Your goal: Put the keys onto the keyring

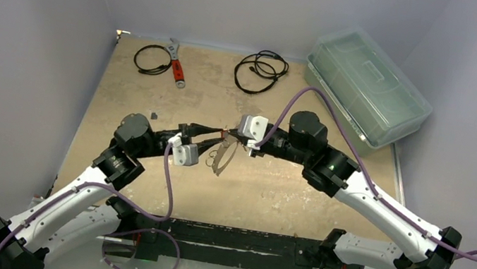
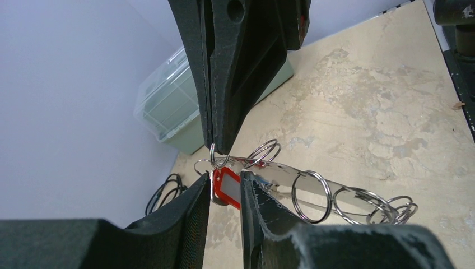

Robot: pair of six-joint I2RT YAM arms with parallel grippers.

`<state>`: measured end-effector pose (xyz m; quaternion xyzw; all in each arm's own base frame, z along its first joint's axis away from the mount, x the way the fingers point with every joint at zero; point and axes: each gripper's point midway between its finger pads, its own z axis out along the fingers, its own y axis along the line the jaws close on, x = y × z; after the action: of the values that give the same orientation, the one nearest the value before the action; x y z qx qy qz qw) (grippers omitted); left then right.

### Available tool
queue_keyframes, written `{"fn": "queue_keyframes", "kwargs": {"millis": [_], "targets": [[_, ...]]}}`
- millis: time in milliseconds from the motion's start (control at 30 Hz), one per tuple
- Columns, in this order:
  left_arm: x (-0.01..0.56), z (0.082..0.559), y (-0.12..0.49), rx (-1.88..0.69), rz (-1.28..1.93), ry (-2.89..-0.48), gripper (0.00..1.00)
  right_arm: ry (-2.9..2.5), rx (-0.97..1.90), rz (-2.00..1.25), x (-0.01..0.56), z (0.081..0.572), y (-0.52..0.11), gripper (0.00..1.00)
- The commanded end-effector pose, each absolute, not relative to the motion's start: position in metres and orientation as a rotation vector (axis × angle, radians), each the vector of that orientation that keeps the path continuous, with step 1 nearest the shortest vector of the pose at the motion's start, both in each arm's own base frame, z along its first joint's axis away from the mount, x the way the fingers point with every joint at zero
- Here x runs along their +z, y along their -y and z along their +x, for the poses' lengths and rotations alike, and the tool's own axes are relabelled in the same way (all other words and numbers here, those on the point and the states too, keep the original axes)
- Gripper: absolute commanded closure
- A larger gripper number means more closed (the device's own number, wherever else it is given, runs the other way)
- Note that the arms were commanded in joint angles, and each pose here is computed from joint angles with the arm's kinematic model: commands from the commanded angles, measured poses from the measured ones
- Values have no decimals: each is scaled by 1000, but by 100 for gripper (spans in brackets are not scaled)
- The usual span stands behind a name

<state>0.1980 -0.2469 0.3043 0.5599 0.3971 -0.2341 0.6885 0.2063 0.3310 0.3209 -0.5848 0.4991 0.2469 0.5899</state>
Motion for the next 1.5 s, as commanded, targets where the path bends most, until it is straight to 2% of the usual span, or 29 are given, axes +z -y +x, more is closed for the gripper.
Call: {"fn": "queue_keyframes", "kwargs": {"millis": [0, 133, 300, 433, 533, 667, 767, 1167, 1467], "targets": [[304, 198, 249, -545, 1256, -881, 76, -1048, 608, -1304, 357, 198, -331, 100], [300, 201, 250, -545, 1262, -902, 78, -1030, 627, -1305, 361, 194, -331, 100], [299, 200, 251, -548, 1271, -901, 93, -1023, 648, -1307, 361, 190, -332, 100], [299, 200, 251, -550, 1276, -901, 95, -1012, 650, -1300, 364, 190, -332, 100], [299, 198, 251, -553, 1279, -896, 94, -1010, 655, -1299, 364, 189, -333, 100], [302, 196, 250, -550, 1278, -881, 80, -1023, 655, -1307, 359, 191, -334, 100], [310, 193, 249, -555, 1260, -853, 76, -1028, 654, -1309, 357, 191, -333, 100], [319, 174, 255, -638, 1287, -766, 75, -1032, 663, -1318, 354, 190, -335, 100], [313, 176, 258, -653, 1304, -785, 78, -1020, 675, -1330, 356, 187, -335, 100]]}}
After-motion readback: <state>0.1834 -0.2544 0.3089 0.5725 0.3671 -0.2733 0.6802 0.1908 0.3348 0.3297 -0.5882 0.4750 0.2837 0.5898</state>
